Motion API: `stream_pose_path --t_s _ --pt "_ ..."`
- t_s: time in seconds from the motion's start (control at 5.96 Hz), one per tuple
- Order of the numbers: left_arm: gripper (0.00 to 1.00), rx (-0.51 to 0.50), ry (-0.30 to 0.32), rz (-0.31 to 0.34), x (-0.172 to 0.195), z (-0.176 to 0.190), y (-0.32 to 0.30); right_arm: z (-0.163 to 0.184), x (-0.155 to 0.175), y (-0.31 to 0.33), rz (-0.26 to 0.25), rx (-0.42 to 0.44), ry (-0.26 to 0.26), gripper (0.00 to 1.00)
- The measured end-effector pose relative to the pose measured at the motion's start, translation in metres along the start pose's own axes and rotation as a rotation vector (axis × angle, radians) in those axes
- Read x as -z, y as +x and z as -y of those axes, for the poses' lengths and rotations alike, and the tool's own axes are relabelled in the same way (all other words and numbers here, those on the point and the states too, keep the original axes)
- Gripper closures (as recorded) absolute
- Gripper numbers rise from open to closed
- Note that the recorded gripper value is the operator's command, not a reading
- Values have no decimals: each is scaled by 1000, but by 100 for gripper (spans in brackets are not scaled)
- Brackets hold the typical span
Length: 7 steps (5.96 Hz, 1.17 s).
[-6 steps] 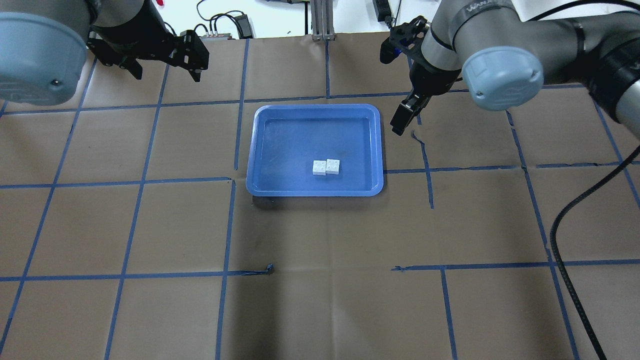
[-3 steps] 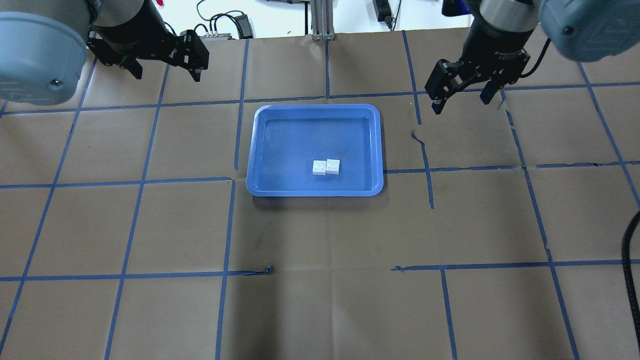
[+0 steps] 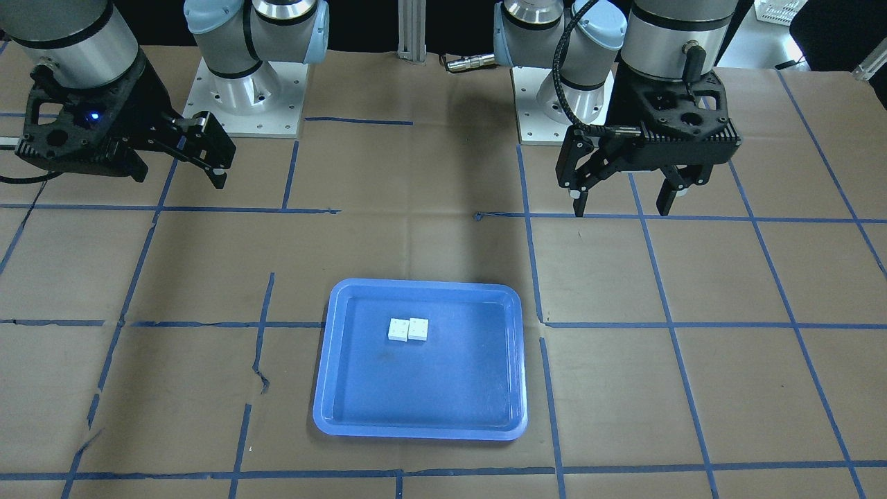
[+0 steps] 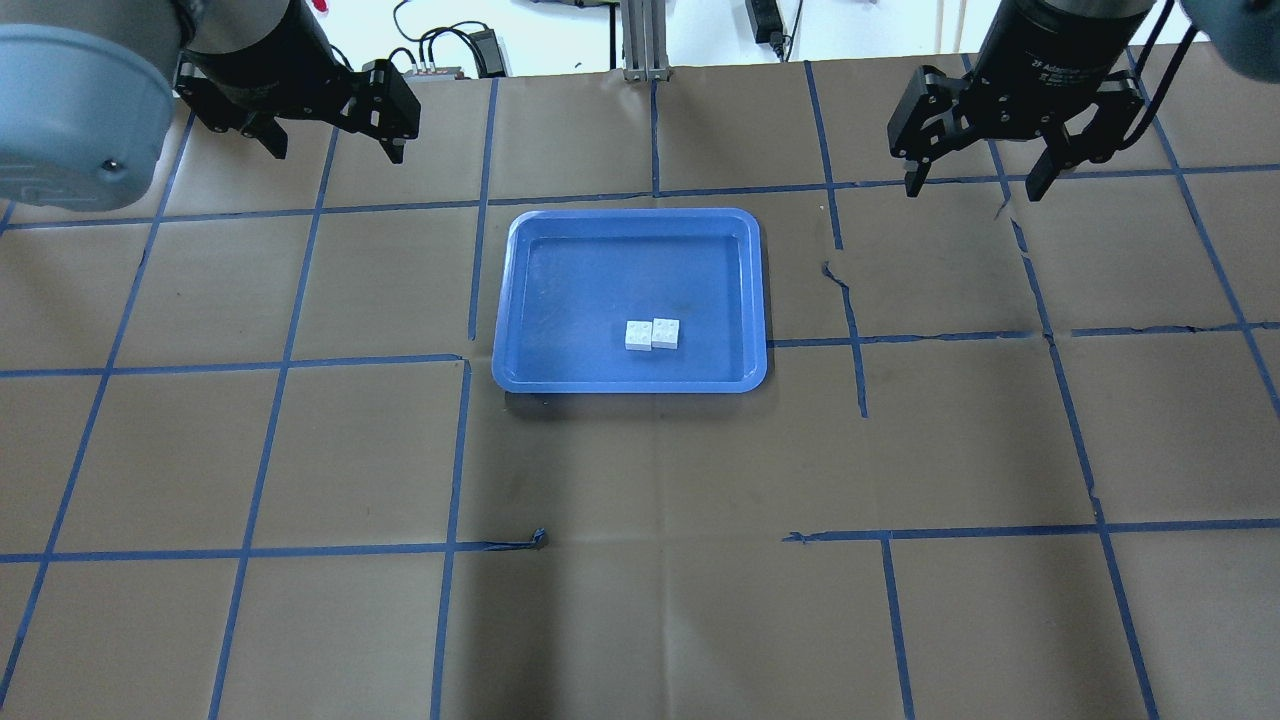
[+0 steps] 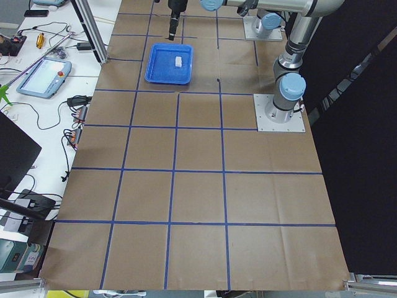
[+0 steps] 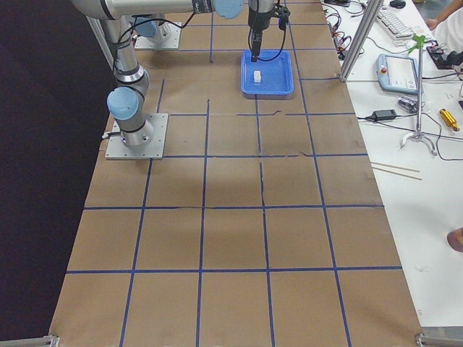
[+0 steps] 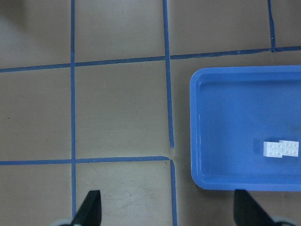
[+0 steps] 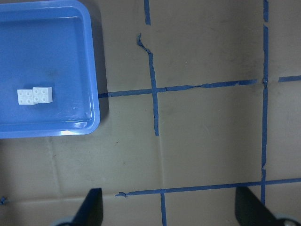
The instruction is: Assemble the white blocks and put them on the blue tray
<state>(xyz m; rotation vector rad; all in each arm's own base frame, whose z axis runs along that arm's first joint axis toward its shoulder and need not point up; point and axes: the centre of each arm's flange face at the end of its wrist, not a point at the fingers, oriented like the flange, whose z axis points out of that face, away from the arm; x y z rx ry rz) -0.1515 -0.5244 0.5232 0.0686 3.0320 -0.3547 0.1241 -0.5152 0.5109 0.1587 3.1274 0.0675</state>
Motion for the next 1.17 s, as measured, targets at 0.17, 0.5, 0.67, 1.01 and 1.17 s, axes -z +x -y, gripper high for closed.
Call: stream_pose_path --t_s 0.17,0.5,0.67,1.01,1.17 --pt "1 -1 0 -7 0 0 1 -5 0 -13 -2 -1 -1 0" --pt "1 0 -1 -11 0 0 1 -7 -3 -25 -12 -4 -5 0" --pt "1 -1 -1 -12 -1 0 1 -6 -5 -24 -14 -3 -8 0" --pt "1 0 -1 -12 -1 0 1 -3 -7 -21 -17 -2 -11 0" --pt "1 0 -1 -12 -1 0 1 -3 -7 -20 -18 -3 -12 0"
